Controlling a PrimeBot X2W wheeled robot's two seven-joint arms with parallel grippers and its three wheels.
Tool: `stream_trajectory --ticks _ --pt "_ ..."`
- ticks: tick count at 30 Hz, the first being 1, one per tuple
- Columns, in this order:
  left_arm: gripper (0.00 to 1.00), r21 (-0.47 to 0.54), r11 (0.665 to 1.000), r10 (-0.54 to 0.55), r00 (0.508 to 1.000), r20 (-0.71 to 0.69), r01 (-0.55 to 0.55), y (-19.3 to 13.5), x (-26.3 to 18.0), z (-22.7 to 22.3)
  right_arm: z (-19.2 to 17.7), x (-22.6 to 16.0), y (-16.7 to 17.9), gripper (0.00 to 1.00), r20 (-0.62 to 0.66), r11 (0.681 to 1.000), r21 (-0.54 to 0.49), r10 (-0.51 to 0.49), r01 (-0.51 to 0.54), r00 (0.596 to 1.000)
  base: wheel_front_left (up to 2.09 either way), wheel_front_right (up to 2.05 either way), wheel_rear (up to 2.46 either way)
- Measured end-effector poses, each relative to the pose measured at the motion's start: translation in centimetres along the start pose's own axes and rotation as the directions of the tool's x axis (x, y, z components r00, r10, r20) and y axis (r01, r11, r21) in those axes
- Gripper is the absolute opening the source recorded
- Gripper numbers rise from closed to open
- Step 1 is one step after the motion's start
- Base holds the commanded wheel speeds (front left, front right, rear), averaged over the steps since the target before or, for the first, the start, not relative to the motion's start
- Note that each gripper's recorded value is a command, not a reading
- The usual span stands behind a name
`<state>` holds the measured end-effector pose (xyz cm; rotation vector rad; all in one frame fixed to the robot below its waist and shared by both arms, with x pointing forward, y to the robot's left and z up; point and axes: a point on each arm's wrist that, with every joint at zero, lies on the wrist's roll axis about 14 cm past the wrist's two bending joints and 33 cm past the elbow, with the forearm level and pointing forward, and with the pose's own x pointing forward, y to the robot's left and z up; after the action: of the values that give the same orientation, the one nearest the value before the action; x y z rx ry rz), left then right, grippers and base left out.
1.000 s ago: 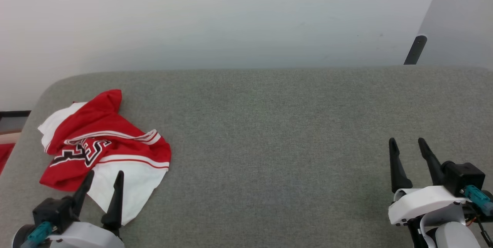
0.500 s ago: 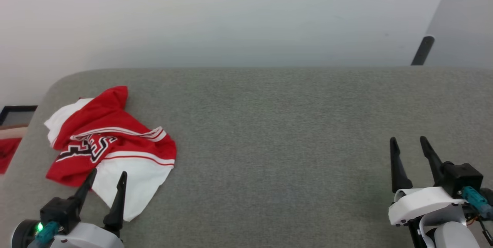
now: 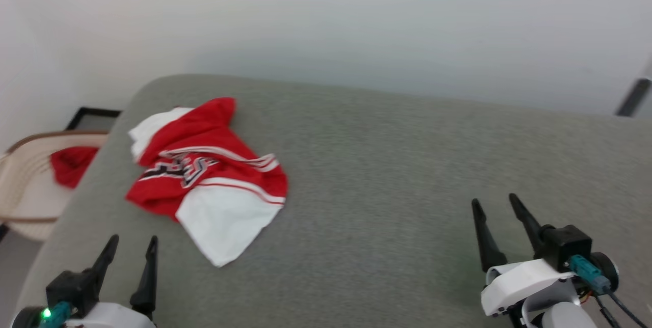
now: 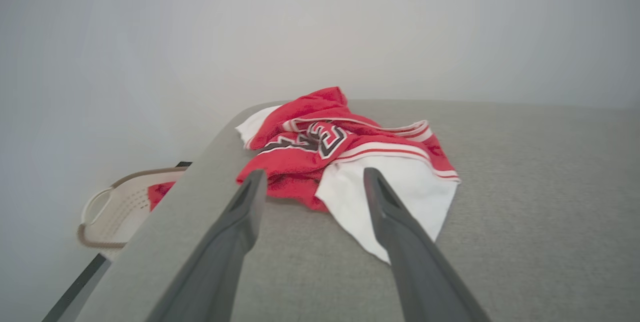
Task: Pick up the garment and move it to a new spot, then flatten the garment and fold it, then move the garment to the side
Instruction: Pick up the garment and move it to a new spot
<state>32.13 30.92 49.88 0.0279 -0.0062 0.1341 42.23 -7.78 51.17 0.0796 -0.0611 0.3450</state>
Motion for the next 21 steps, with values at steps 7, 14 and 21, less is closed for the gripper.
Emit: stream_trajectory --ticks 7,14,21 --pt "1.00 -0.026 0.988 0.153 0.988 -0.019 -0.154 3.7 -4.2 -1.0 -1.1 1.7 6.1 1.00 -0.030 0.984 0.030 0.174 -0.173 0.984 0.00 0.00 0.00" --pt "1.00 -0.056 0.937 0.343 0.939 -0.026 -0.344 8.2 -9.9 -1.6 -1.8 2.4 14.2 1.00 -0.051 0.917 0.050 0.398 -0.396 0.916 0.00 0.00 0.00" --pt "1.00 -0.087 0.850 0.521 0.853 -0.013 -0.520 11.9 -14.6 -1.2 -1.0 3.5 22.2 1.00 -0.036 0.798 0.063 0.602 -0.599 0.798 0.00 0.00 0.00"
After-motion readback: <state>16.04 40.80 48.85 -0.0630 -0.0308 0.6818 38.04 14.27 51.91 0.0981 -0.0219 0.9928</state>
